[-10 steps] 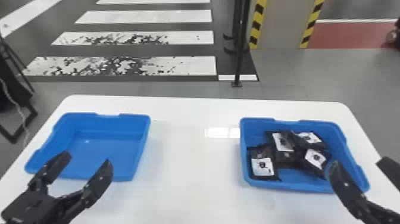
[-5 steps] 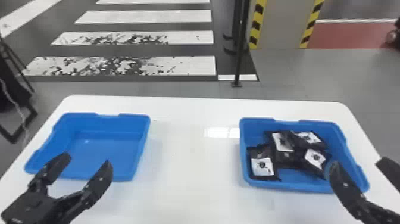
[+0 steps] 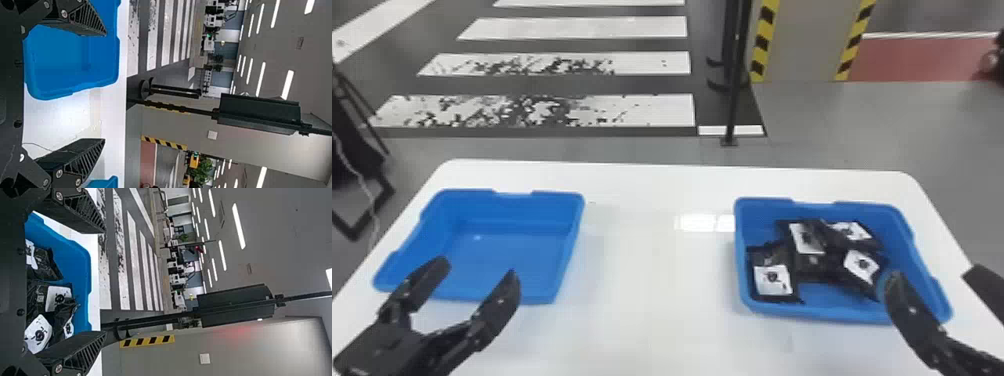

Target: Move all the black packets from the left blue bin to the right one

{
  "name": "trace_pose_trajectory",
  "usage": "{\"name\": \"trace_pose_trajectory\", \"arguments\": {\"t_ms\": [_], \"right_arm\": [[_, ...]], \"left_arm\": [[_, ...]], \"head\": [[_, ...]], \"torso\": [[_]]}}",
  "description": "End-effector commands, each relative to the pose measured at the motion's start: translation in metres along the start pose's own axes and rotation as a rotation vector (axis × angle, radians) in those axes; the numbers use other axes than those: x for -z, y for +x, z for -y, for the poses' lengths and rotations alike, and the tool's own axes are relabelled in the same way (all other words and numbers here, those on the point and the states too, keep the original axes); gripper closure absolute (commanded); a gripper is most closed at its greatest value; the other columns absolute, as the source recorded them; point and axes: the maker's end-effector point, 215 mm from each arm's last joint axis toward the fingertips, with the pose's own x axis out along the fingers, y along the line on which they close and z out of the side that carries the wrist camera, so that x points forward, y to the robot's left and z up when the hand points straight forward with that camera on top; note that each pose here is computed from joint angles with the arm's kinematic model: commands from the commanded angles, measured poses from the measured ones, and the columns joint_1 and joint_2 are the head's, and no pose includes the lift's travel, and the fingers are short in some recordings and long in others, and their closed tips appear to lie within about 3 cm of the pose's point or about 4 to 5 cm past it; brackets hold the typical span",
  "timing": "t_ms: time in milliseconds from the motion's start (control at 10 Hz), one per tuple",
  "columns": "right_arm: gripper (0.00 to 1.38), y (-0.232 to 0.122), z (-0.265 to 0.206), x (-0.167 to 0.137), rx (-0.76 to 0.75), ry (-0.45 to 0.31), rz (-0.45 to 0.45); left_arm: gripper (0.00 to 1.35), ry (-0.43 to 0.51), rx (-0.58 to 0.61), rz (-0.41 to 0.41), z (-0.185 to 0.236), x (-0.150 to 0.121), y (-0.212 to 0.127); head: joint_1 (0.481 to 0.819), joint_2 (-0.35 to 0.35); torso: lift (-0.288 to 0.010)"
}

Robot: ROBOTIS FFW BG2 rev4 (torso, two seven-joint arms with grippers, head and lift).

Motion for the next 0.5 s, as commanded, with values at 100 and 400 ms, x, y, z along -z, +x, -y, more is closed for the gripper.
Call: {"name": "trace_pose_trajectory", "arguments": {"t_ms": [100, 400], "right_arm": [[0.11, -0.0001, 0.0002, 0.0, 0.0, 0.0, 0.0], [0.11, -0.0001, 0.0002, 0.0, 0.0, 0.0, 0.0]], "left_arm": [[0.18, -0.003, -0.004, 0.004, -0.0003, -0.0009, -0.0011], [0.18, -0.009, -0.004, -0.004, -0.0005, 0.0025, -0.0017]], "head": [[0.695, 0.036], [0.695, 0.036]], "torso": [[-0.15], [-0.15]]}}
